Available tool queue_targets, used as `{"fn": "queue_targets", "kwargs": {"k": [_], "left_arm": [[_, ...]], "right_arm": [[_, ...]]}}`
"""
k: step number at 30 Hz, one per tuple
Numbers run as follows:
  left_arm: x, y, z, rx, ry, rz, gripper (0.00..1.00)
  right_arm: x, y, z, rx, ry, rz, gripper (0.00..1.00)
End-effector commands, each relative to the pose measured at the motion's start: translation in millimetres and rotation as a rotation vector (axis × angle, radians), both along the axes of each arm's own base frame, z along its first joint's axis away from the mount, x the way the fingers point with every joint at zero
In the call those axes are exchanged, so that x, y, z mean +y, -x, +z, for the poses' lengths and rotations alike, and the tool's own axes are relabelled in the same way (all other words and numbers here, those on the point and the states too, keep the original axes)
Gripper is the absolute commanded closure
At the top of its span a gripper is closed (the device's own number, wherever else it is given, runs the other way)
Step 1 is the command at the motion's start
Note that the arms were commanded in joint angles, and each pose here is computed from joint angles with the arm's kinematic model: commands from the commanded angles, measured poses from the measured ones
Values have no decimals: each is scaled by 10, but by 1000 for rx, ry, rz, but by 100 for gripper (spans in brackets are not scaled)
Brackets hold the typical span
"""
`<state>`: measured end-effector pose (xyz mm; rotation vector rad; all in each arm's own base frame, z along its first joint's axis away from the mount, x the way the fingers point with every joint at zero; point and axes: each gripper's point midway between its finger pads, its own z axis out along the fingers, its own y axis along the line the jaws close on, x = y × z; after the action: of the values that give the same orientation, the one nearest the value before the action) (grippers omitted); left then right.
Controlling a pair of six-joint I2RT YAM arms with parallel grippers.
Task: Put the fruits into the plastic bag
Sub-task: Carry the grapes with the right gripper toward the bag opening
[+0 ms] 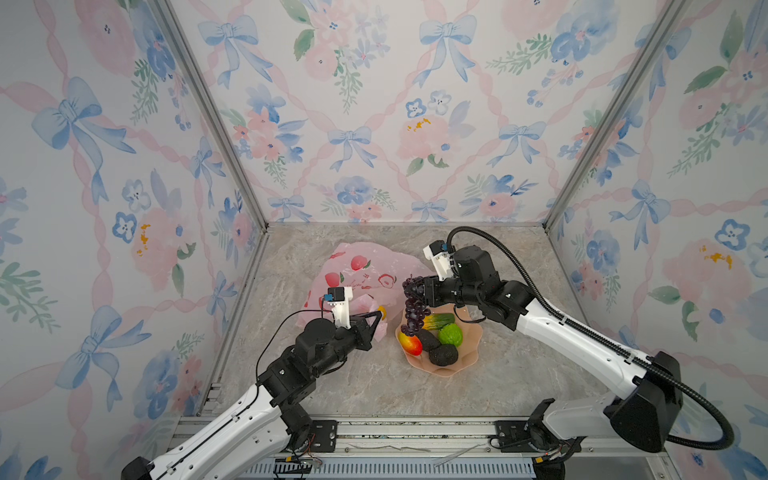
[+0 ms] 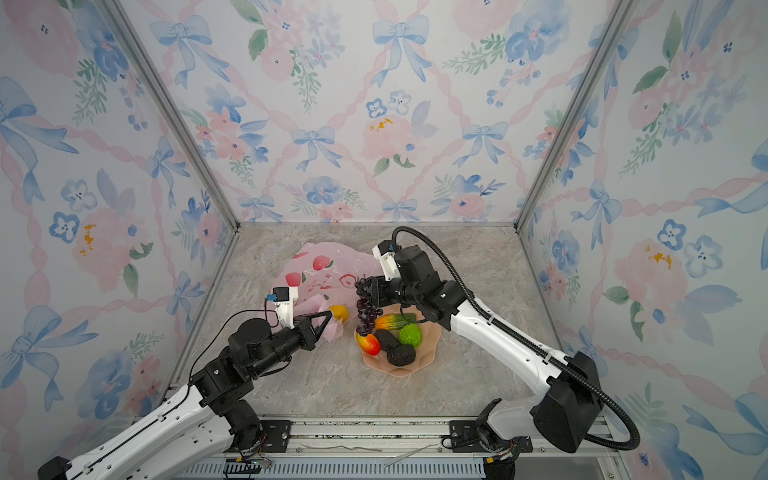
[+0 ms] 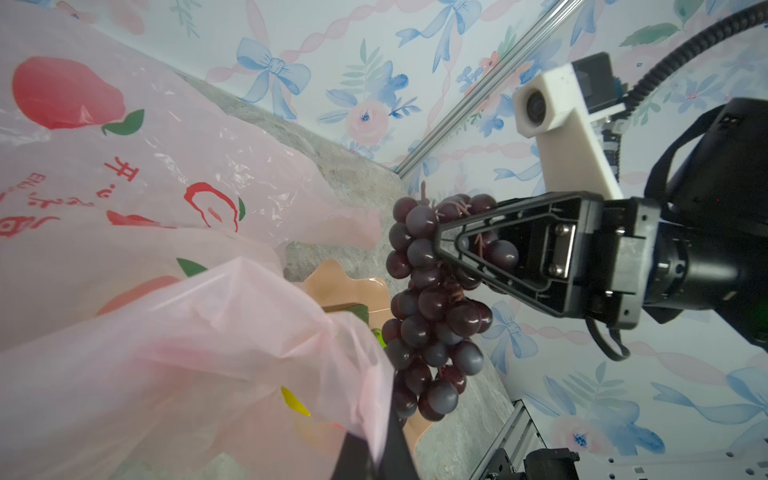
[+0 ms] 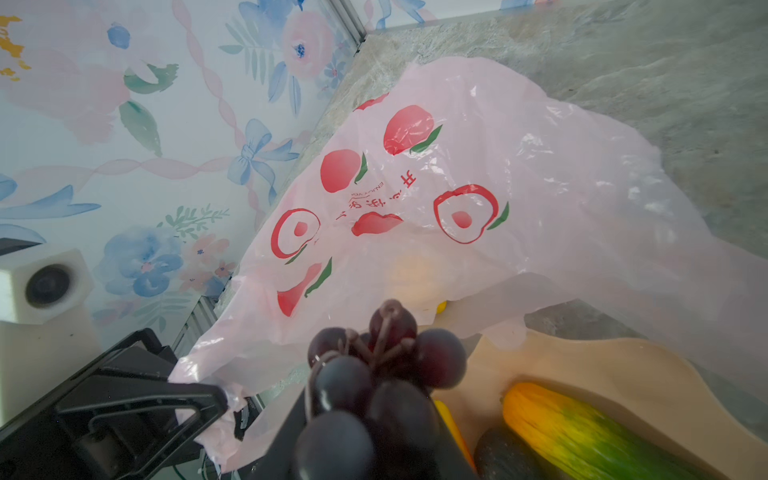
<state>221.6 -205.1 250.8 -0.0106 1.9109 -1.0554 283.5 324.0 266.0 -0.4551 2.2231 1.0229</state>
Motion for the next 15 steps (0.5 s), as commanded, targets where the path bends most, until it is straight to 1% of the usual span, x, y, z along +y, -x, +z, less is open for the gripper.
{"fn": "queue_targets", "kwargs": {"k": [1,10,15], "left_arm": [[-20,-16,212,-32,29,-16,100],[-42,-52,344,-27,56,-35,100],[-38,-66,391,-21,83,-39,100]], "right_arm": [[179,-59,368,-43,-117,43,66],[451,-284,499,-44,-207,50,66],[574,-455,467,-64,-244,37,67]]}}
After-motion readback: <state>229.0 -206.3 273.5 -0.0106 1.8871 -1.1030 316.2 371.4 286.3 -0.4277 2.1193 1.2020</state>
